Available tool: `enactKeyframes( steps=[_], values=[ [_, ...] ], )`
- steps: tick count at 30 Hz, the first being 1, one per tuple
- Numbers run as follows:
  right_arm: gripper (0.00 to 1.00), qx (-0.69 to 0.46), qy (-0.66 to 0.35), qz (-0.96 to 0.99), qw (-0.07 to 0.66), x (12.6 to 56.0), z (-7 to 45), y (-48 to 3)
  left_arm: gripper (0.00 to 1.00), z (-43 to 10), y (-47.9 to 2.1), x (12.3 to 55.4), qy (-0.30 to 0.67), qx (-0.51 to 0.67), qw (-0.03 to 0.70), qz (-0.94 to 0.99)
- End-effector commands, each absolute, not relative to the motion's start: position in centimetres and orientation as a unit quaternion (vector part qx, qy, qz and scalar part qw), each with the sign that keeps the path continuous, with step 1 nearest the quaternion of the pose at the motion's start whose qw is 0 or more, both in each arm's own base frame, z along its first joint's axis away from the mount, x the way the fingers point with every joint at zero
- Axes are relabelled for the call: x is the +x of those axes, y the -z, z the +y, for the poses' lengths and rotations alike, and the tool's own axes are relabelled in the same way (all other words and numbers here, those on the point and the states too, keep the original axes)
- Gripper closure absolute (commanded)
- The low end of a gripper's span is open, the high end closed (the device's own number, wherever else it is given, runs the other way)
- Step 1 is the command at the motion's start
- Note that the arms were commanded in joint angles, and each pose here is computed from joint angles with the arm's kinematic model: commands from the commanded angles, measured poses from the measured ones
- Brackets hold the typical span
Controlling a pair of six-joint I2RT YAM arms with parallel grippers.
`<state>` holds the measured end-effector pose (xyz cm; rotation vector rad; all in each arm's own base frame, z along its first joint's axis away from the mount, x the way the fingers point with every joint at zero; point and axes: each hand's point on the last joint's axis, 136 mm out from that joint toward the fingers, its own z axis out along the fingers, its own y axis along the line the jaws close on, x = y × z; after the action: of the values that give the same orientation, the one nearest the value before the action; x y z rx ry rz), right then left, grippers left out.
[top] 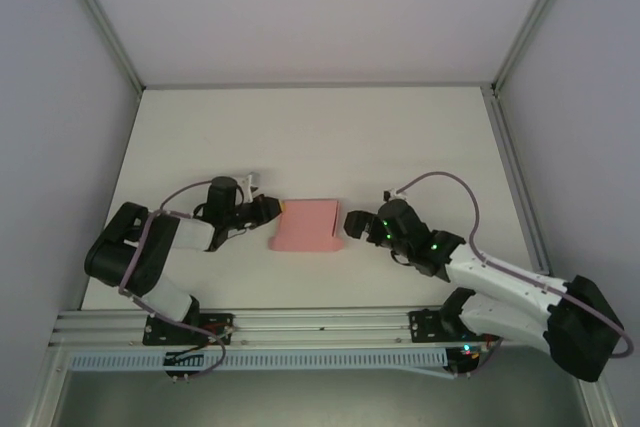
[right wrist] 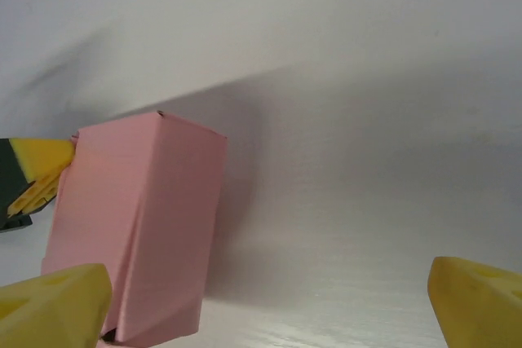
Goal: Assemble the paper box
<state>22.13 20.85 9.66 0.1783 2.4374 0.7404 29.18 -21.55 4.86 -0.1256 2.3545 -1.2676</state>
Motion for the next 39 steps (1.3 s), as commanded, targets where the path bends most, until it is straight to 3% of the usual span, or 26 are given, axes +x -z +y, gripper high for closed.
enactKeyframes(
  steps=[1, 11, 15, 18, 24, 25, 26, 30, 31, 34, 39],
  values=[
    [0.0, 0.074, -0.35, 0.899, 0.25, 22.6, 23.8, -11.3, 0.95, -21.3, -4.2, 28.3, 0.483, -0.061, 0.207, 0.849],
    [0.02, 0.029, -0.429, 0.889, 0.157, 24.0, 30.8, -10.3, 0.95, -21.0, -4.3, 28.4, 0.477, -0.056, 0.215, 0.85],
    [0.23, 0.023, -0.47, 0.871, 0.14, 24.2, 32.5, -10.5, 0.94, -20.9, -4.4, 28.5, 0.479, -0.058, 0.219, 0.848],
    [0.32, 0.022, -0.483, 0.863, 0.145, 24.3, 32.6, -11.1, 0.91, -21.0, -4.9, 28.6, 0.484, -0.051, 0.226, 0.844],
    [0.6, 0.04, -0.472, 0.865, 0.163, 24.4, 31.0, -11.5, 0.78, -21.2, -7.6, 29.3, 0.497, -0.027, 0.266, 0.826],
    [0.61, 0.041, -0.471, 0.865, 0.165, 24.4, 30.8, -11.6, 0.75, -21.3, -8.3, 29.5, 0.5, -0.021, 0.275, 0.821],
    [0.61, 0.044, -0.469, 0.867, 0.165, 24.4, 30.6, -11.7, 0.65, -21.4, -9.2, 29.7, 0.502, -0.012, 0.285, 0.816],
    [0.61, 0.07, -0.45, 0.875, 0.165, 24.6, 29.1, -11.6, 0.06, -21.3, -12.9, 30.5, 0.482, 0.037, 0.338, 0.807],
    [0.61, 0.085, -0.445, 0.877, 0.162, 24.7, 28.6, -11.5, 0.0, -21.2, -13.8, 30.7, 0.468, 0.051, 0.354, 0.809],
    [0.58, 0.149, -0.438, 0.879, 0.119, 25.0, 26.9, -11.3, 0.0, -21.1, -17.2, 30.7, 0.392, 0.129, 0.425, 0.805],
    [0.57, 0.254, -0.433, 0.865, -0.027, 24.2, 25.0, -10.7, 0.0, -23.6, -21.0, 27.0, 0.273, 0.321, 0.509, 0.751]
  ],
)
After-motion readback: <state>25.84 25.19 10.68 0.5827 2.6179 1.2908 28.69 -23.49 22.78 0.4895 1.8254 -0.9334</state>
